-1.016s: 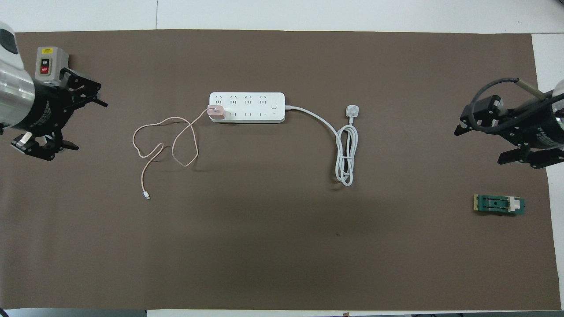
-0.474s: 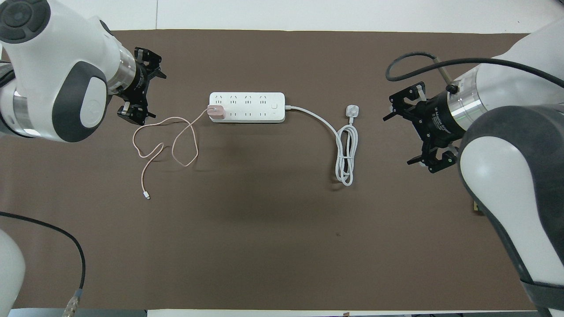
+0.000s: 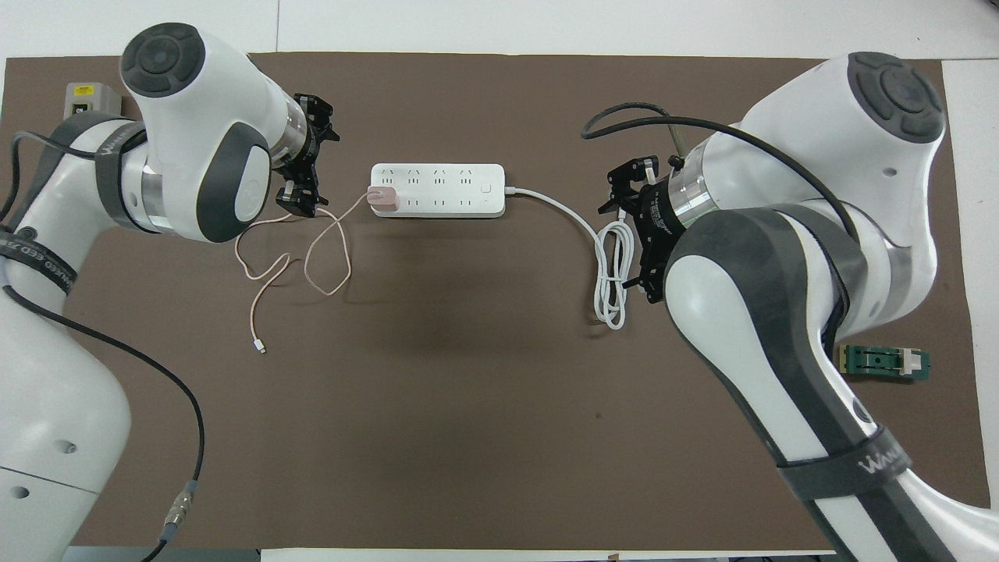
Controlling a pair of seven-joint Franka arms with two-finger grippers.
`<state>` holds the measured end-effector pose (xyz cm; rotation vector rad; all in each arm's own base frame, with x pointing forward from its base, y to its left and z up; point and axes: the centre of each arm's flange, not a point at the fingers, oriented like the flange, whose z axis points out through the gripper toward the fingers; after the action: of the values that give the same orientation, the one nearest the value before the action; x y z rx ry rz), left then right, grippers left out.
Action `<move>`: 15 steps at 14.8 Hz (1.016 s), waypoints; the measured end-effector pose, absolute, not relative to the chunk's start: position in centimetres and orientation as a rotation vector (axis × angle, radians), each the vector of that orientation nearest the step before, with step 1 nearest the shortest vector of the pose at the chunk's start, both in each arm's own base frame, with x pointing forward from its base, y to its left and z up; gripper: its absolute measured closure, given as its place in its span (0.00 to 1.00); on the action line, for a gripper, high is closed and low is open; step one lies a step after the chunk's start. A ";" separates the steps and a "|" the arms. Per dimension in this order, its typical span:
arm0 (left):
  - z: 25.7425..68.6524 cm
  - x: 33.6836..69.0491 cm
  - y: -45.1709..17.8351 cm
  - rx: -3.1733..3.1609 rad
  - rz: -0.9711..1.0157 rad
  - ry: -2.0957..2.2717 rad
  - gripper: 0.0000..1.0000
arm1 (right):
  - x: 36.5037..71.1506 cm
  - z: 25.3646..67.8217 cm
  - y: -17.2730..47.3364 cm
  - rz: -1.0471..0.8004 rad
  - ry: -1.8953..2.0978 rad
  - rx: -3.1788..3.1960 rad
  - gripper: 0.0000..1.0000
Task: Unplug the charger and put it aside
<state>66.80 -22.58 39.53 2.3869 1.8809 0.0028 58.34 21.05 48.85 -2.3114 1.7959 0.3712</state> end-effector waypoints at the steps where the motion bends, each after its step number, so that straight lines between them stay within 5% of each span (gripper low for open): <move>1: 39.1 66.6 -23.3 2.378 -0.003 1.897 0.00 | 58.5 47.8 20.9 0.376 1.807 -2.293 0.00; 7: 38.8 66.4 -24.1 2.296 0.024 2.023 0.00 | 58.9 43.3 22.6 0.428 1.833 -2.154 0.00; 15: 38.5 66.5 -23.9 2.269 0.022 2.060 0.00 | 63.6 38.8 24.6 0.420 1.820 -2.108 0.00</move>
<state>66.48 -23.90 38.49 2.2691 2.0601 0.0220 63.64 24.59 38.79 -2.1080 1.8196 0.4198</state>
